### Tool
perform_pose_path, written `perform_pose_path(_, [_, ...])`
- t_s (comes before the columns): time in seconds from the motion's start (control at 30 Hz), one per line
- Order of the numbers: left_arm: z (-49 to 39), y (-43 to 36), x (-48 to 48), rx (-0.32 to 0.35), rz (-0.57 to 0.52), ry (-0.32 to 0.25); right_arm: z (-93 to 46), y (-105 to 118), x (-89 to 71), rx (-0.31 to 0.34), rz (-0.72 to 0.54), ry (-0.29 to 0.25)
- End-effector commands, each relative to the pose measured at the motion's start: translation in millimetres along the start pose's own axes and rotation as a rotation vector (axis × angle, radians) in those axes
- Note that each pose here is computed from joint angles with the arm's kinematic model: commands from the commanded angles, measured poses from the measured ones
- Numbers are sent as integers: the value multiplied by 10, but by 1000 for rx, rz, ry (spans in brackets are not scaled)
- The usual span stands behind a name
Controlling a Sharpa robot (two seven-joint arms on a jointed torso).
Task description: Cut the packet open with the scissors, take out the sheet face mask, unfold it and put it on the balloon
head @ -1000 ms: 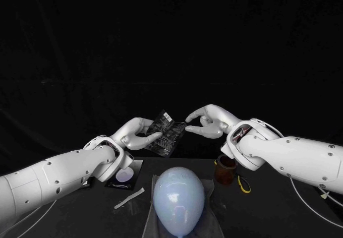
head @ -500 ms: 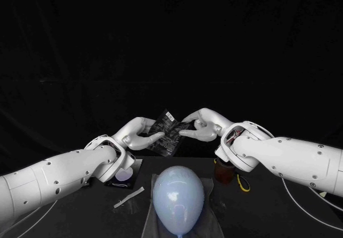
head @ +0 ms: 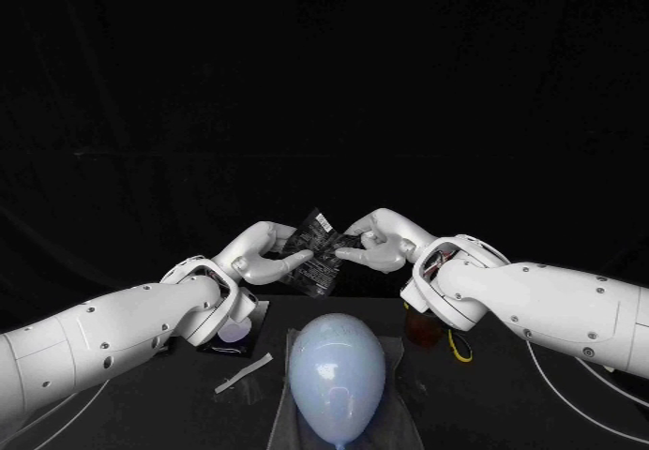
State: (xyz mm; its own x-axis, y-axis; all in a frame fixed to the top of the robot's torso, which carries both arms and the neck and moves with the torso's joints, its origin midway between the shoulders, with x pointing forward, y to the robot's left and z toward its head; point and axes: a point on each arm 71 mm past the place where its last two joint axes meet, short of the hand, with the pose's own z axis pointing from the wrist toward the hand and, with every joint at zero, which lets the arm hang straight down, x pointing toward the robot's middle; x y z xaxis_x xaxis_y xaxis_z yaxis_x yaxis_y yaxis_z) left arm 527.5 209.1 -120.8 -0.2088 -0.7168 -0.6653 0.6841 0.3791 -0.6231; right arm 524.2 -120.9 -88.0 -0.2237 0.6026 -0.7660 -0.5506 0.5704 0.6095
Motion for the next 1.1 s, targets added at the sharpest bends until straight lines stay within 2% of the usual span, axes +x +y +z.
perform_pose_path(0.03, [23, -23, 16, -1, -36, 3, -19, 52, -12, -47, 63, -48])
perform_pose_path(0.27, [21, 2, 16, -35, -61, 4, -88, 50, -62, -54, 80, -111])
perform_pose_path(0.5, [24, 23, 31, -76, -86, 12, -110, 66, -61, -54, 68, -125])
perform_pose_path(0.77, [38, 12, 56, -107, -122, -5, -115, 95, -45, -66, -48, -139])
perform_pose_path(1.1, [65, -47, 106, -131, -174, -41, -126, 124, -7, -78, -167, -144])
